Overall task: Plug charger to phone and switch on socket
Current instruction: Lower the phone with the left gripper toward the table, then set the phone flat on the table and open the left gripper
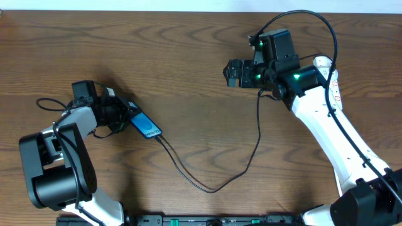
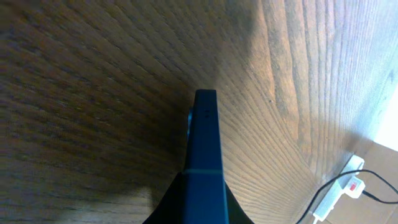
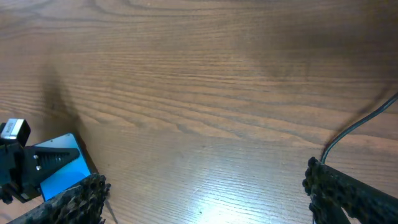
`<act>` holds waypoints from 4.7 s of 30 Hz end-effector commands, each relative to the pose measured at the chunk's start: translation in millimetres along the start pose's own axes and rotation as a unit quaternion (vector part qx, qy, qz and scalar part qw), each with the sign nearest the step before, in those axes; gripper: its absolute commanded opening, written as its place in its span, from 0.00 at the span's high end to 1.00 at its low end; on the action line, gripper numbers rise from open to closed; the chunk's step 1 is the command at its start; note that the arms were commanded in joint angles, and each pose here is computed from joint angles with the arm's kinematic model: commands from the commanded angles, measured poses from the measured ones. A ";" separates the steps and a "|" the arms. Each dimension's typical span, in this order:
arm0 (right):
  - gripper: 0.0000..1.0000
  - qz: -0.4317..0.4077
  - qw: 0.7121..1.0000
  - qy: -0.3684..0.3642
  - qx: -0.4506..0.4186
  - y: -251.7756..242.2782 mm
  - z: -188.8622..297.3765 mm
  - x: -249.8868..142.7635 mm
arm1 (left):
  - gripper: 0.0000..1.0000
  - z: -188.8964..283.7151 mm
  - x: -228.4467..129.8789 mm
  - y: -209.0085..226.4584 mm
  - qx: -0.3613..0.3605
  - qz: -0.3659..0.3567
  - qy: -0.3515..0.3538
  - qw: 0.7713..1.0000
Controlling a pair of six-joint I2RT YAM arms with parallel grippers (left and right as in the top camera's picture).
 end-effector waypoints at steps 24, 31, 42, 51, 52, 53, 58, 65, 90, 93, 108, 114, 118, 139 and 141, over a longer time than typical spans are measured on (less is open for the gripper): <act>0.01 0.010 1.000 -0.005 0.001 2.8 6.0 1.7 | 0.64 6.5 0.1 0.4 0.017 -0.005 -0.011 1.000; 0.01 0.010 1.000 -0.003 0.000 2.6 6.0 0.9 | 0.43 6.5 -1.0 1.5 0.019 -0.003 -0.009 1.000; 0.01 0.010 1.000 0.000 -0.001 2.2 6.0 -0.4 | 0.40 6.6 -1.4 1.9 0.020 0.001 -0.008 1.000; 0.01 0.010 1.000 0.000 -0.001 2.2 6.0 -0.5 | 0.31 6.6 -0.9 2.5 0.022 0.013 -0.010 1.000; 0.01 0.010 1.000 0.000 -0.001 2.2 6.0 -0.5 | 0.27 6.7 -0.3 3.5 0.025 0.021 -0.013 0.999; 0.01 0.010 1.000 0.000 -0.001 2.2 6.0 -0.5 | 0.24 6.8 0.5 6.4 0.034 0.035 -0.018 0.999; 0.01 0.009 1.000 0.000 -0.003 1.5 6.0 -0.3 | 0.20 7.7 3.0 13.1 0.053 0.058 -0.031 0.996; 0.01 0.010 1.000 -0.001 -0.003 1.7 6.0 -0.3 | 0.10 7.7 2.0 14.1 0.056 0.060 -0.029 0.996; 0.01 0.010 1.000 -0.001 -0.003 1.7 6.0 -0.3 | 0.06 9.7 -2.0 28.0 0.094 0.075 -0.031 0.992; 0.01 0.010 1.000 -0.001 -0.003 1.5 6.0 -0.1 | 0.06 9.9 -3.5 29.4 0.097 0.078 -0.028 0.992; 0.01 0.009 1.000 -0.001 -0.003 1.7 6.0 -0.2 | 0.06 11.6 -7.9 37.6 0.120 0.089 -0.024 0.989; 0.01 0.009 1.000 0.000 -0.002 1.7 6.0 -0.3 | 0.06 11.8 -9.0 38.6 0.122 0.090 -0.022 0.988; 0.01 0.009 1.000 0.000 -0.002 1.7 6.0 -0.3 | 0.06 11.9 -9.8 39.2 0.124 0.092 -0.021 0.988; 0.01 0.009 1.000 0.001 -0.007 0.2 6.0 -1.0 | 0.06 37.9 -1.2 28.5 0.150 0.048 -0.070 0.985; 0.01 0.009 1.000 -0.002 -0.008 -0.1 6.0 0.1 | 0.06 48.0 0.5 16.3 0.136 0.024 -0.083 0.987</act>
Point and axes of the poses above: each gripper's point midway between its finger pads, its own z axis back along the fingers, its own y axis along the line the jaws close on, x = y × z, the point moved 3 cm from there along z, back along the fingers, and after that the axes turned 9 degrees about z, right-handed, at the moved point
